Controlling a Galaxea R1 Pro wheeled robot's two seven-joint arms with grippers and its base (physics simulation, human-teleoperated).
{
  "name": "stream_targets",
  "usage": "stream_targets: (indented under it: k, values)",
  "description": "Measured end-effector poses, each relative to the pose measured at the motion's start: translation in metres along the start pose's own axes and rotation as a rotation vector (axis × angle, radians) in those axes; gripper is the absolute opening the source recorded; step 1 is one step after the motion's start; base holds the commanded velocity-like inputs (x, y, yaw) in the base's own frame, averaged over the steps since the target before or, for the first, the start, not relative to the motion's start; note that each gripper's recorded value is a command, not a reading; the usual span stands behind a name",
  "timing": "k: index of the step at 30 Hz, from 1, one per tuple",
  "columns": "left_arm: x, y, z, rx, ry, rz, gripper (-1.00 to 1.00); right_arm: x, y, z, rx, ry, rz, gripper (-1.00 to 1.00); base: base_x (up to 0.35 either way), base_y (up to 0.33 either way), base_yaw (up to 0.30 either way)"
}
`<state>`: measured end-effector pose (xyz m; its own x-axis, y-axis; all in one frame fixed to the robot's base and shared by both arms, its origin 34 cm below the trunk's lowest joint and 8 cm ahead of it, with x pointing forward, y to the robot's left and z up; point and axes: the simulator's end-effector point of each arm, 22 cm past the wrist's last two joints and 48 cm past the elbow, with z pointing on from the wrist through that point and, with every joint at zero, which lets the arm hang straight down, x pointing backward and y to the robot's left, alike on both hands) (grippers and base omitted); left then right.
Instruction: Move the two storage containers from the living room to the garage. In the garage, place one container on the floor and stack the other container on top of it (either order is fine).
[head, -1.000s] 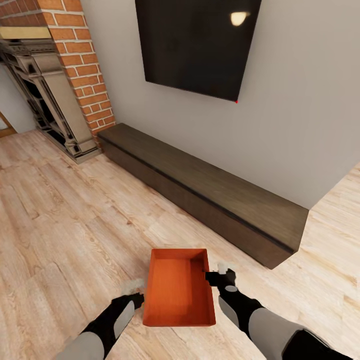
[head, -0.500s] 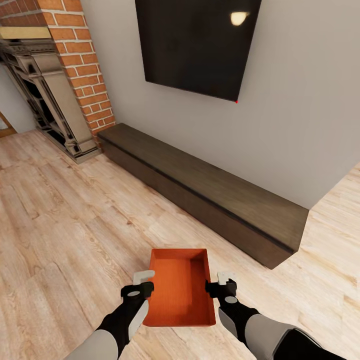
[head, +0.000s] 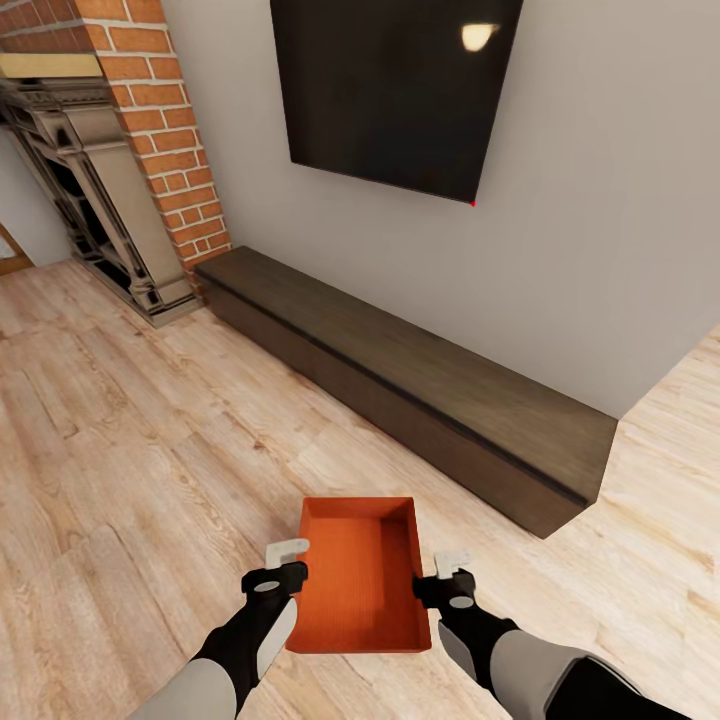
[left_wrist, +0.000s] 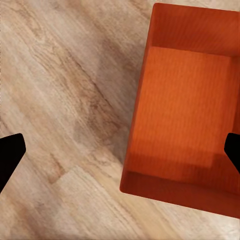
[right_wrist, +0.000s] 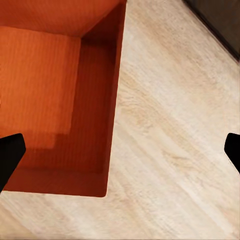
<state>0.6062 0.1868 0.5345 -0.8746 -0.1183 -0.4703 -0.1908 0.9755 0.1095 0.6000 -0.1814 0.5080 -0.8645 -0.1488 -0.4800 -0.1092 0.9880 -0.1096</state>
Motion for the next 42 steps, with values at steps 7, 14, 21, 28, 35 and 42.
stream_targets:
  k: [7, 14, 21, 28, 35, 42]
  values:
    - [0.001, 0.002, 0.0, -0.006, 0.003, -0.004, 1.0, -0.03, 0.001, -0.002, -0.009, -0.131, 0.019, 1.0, 0.0, 0.0, 0.0]
    - [0.005, 0.003, 0.001, -0.009, 0.009, 0.0, 1.0, -0.032, 0.002, -0.002, -0.01, -0.139, 0.025, 1.0, 0.0, 0.0, 0.0]
    - [0.002, 0.003, 0.001, -0.01, 0.003, 0.001, 1.0, -0.031, 0.001, -0.002, -0.006, -0.137, 0.046, 1.0, 0.0, 0.0, 0.0]
    - [0.001, 0.002, 0.0, -0.009, 0.0, 0.005, 1.0, -0.032, 0.003, -0.002, -0.008, -0.138, 0.049, 1.0, 0.0, 0.0, 0.0]
    - [0.0, 0.002, 0.0, -0.011, -0.004, 0.01, 1.0, -0.032, 0.004, -0.002, -0.008, -0.138, 0.049, 1.0, 0.0, 0.0, 0.0]
    - [-0.006, 0.002, 0.0, -0.009, -0.031, 0.084, 1.0, -0.032, 0.004, -0.003, -0.008, -0.14, 0.05, 1.0, 0.0, 0.0, 0.0]
